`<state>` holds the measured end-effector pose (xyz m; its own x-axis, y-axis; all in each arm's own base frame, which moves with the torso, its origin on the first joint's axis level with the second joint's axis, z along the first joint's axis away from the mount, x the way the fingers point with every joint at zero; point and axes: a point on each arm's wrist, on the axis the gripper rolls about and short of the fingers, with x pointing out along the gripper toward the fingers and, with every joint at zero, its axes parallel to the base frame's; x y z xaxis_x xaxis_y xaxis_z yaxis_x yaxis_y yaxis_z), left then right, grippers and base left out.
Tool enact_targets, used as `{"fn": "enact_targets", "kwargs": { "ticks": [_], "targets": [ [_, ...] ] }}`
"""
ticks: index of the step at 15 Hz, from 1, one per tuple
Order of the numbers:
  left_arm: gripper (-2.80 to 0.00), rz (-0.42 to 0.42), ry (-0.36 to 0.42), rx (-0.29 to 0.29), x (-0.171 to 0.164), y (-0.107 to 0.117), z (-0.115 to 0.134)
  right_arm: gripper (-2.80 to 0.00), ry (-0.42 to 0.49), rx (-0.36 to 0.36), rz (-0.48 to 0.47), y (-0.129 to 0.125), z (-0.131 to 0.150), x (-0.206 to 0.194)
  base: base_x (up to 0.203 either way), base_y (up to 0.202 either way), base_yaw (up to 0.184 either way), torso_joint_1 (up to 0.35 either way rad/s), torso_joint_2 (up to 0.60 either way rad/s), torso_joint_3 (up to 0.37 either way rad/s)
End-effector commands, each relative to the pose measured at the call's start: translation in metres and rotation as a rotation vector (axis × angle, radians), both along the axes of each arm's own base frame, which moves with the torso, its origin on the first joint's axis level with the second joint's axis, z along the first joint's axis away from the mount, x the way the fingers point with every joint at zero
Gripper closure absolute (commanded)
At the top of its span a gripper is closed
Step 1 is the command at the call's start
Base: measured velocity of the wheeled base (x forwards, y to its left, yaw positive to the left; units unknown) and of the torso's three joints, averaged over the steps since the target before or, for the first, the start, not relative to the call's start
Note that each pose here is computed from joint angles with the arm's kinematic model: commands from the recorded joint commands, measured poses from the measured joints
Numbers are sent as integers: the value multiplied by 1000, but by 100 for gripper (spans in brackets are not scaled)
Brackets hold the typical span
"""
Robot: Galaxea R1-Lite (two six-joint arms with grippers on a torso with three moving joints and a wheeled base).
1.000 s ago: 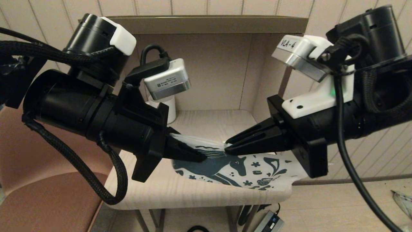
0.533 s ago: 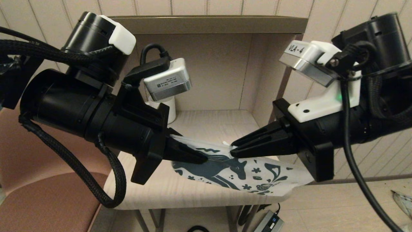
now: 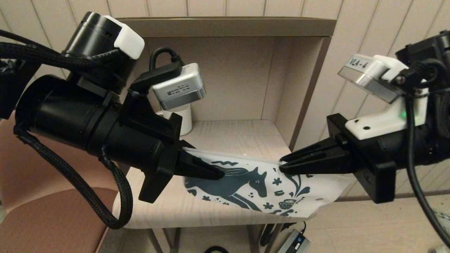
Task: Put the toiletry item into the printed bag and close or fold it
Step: Open the storage bag
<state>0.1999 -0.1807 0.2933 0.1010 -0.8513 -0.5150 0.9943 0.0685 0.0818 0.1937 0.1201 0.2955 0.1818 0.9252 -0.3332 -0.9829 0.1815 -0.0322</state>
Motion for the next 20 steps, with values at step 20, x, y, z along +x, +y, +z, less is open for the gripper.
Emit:
{"fn": "enact_targets", "kwargs": {
  "ticks": [20],
  "targets": [
    [0,26,4,5,6,5,-6,0,7,53,-71,-47,-6,-21,0,0,0,0,0,0]
  ]
}}
